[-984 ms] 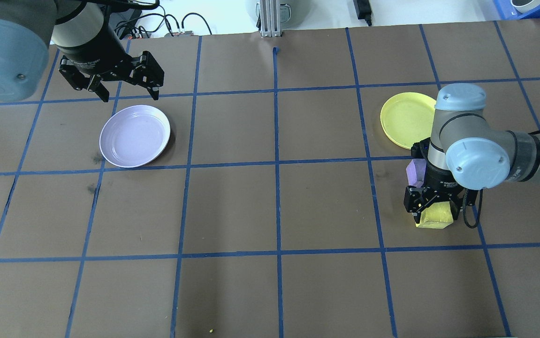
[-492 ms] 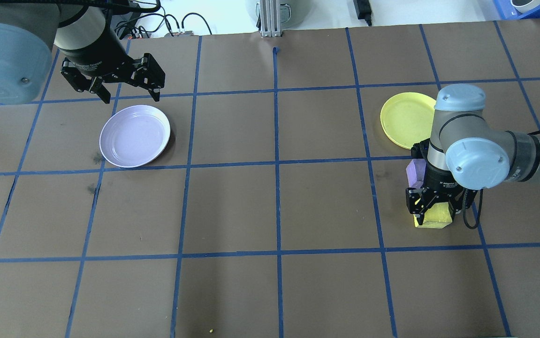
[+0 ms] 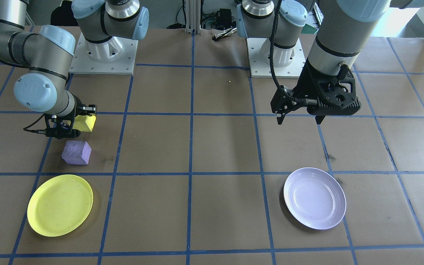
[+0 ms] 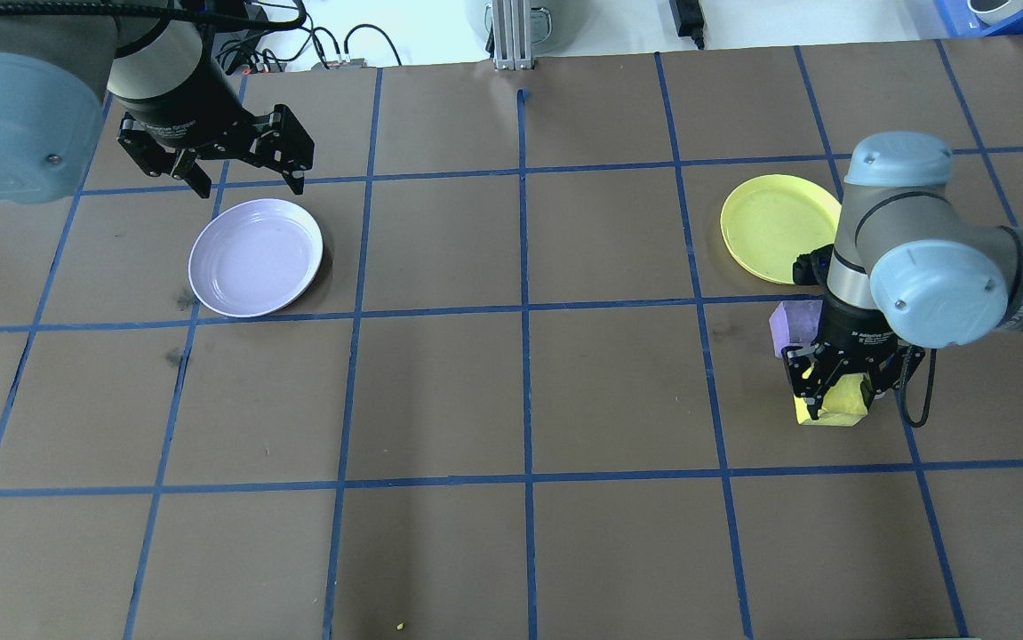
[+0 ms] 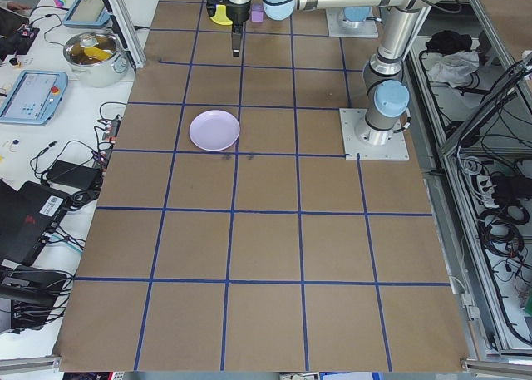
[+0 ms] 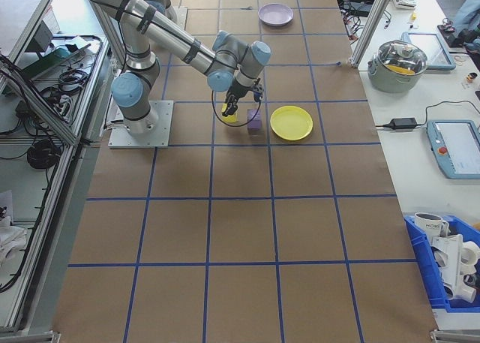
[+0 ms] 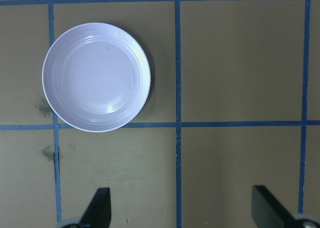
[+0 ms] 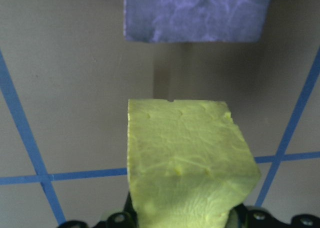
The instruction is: Sort blocks by color into plates
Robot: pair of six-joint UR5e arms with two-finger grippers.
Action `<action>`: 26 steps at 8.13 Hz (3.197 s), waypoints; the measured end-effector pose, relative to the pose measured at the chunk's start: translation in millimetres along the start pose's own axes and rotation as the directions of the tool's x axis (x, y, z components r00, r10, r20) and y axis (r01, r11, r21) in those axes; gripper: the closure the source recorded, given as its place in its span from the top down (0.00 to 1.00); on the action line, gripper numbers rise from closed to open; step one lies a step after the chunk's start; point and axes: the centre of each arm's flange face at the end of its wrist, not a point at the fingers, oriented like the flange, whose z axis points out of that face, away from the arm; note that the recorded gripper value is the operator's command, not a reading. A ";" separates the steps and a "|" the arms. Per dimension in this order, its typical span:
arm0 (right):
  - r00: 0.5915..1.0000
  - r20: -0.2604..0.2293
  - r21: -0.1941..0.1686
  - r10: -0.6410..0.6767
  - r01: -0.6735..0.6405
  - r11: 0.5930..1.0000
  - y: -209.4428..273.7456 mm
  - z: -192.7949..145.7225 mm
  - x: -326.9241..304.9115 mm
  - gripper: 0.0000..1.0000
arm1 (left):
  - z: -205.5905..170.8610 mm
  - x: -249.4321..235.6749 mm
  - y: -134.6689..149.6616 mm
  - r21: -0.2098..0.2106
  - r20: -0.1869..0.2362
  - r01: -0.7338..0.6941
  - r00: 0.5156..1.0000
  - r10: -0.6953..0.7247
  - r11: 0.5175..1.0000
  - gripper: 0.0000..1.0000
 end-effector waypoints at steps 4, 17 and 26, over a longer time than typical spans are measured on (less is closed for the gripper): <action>0.999 0.044 0.045 0.005 -0.007 0.999 -38.1 -108.3 19.5 0.38 | 0.9 0.0 -0.2 0.004 0.000 0.004 1.000 -0.004 1.000 1.00; 0.994 0.106 0.115 -0.014 0.002 0.993 -197.1 -119.4 32.3 0.94 | 5.4 -3.9 -8.6 0.035 0.000 0.008 1.000 -0.008 0.999 1.00; 0.996 0.066 0.052 -0.061 0.058 0.997 -114.0 -6.2 4.9 0.18 | 4.6 -4.9 -8.3 0.036 0.001 0.012 1.000 -0.012 0.999 1.00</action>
